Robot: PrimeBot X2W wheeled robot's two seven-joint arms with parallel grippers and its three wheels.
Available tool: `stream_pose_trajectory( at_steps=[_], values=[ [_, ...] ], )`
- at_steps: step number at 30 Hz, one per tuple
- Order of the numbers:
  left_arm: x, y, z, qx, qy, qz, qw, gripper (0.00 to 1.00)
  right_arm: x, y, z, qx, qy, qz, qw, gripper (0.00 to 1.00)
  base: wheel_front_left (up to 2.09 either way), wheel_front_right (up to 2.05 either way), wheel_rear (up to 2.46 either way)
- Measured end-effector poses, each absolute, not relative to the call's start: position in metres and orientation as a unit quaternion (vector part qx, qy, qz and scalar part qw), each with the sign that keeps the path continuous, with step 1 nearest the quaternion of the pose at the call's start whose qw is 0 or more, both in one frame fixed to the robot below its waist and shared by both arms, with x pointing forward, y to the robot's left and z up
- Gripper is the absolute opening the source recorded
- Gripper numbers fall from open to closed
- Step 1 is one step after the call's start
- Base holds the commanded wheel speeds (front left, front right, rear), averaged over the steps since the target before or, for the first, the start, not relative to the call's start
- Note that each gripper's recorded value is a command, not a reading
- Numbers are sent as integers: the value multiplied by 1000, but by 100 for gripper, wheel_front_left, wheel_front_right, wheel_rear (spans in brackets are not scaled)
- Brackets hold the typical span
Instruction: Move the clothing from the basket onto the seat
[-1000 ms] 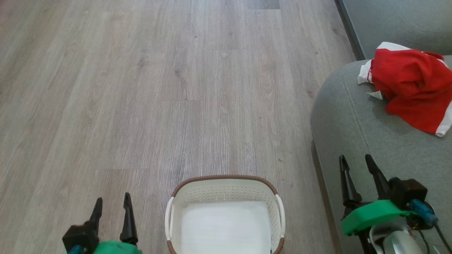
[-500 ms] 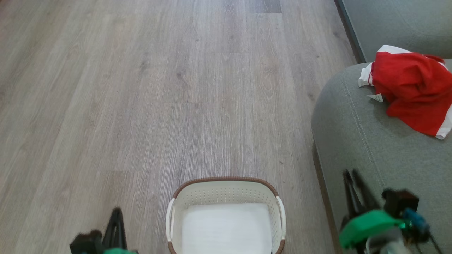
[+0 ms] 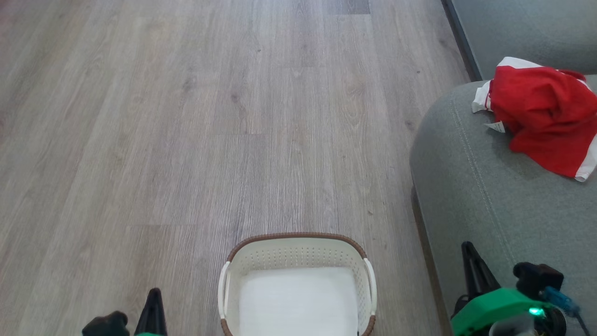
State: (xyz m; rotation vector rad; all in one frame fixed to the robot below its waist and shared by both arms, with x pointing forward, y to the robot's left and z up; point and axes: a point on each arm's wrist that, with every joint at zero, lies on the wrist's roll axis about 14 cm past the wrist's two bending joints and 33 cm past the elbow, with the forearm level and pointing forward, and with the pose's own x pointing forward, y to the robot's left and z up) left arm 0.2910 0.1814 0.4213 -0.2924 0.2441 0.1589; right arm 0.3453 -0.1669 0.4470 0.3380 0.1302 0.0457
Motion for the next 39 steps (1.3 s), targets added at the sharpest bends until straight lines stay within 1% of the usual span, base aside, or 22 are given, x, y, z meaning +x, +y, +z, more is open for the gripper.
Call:
stream_pose_trajectory(
  at_steps=[27,39],
  values=[
    [308,184,419,-288,139,91,943,0,352,-182,449,303,70,-19,950,0,0,0,0],
    [318,185,424,-353,137,90,921,0,352,-188,448,365,72,-36,927,0,0,0,0]
  ],
)
